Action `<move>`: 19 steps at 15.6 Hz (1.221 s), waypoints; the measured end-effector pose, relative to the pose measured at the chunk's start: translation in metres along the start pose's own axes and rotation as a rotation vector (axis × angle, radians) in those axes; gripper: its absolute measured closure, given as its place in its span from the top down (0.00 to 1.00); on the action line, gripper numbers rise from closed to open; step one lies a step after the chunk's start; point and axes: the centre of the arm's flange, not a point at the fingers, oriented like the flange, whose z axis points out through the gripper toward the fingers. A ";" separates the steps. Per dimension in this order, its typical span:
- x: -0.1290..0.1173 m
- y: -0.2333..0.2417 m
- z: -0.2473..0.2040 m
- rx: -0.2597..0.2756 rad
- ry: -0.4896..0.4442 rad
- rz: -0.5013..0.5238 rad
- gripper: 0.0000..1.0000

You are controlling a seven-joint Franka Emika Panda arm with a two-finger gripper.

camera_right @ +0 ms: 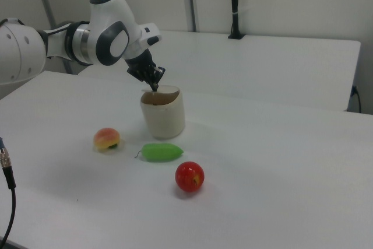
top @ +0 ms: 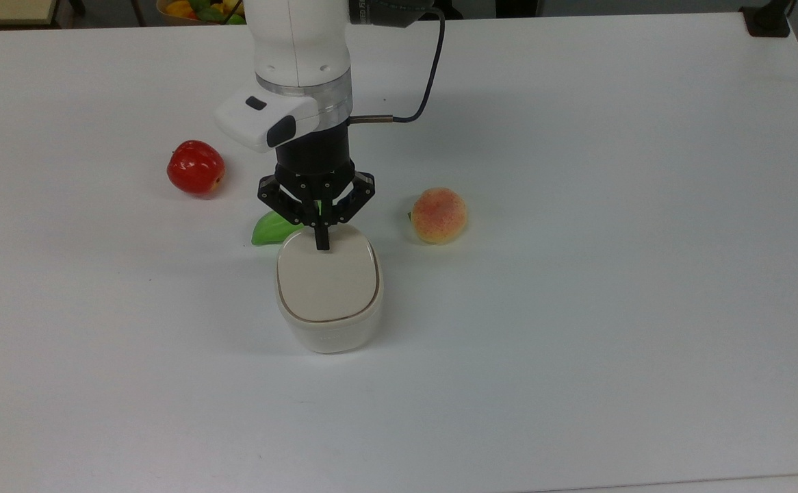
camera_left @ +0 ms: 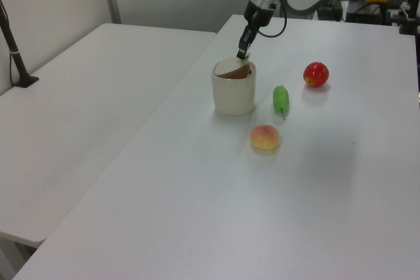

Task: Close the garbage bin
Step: 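Push the bin lid down with the gripper until it shuts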

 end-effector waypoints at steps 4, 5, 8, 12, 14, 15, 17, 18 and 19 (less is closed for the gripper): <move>-0.006 0.002 0.013 -0.006 -0.025 -0.003 0.01; -0.008 0.002 0.018 -0.006 -0.033 -0.003 0.01; -0.012 0.001 0.029 -0.006 -0.053 -0.004 0.01; -0.012 0.001 0.032 -0.006 -0.056 -0.005 0.01; -0.012 0.002 0.032 -0.006 -0.056 -0.005 0.01; -0.012 0.002 0.032 -0.006 -0.056 -0.005 0.01; -0.012 0.002 0.032 -0.006 -0.056 -0.005 0.01; -0.012 0.002 0.031 -0.006 -0.055 -0.005 0.01; -0.012 0.002 0.031 -0.006 -0.055 -0.005 0.01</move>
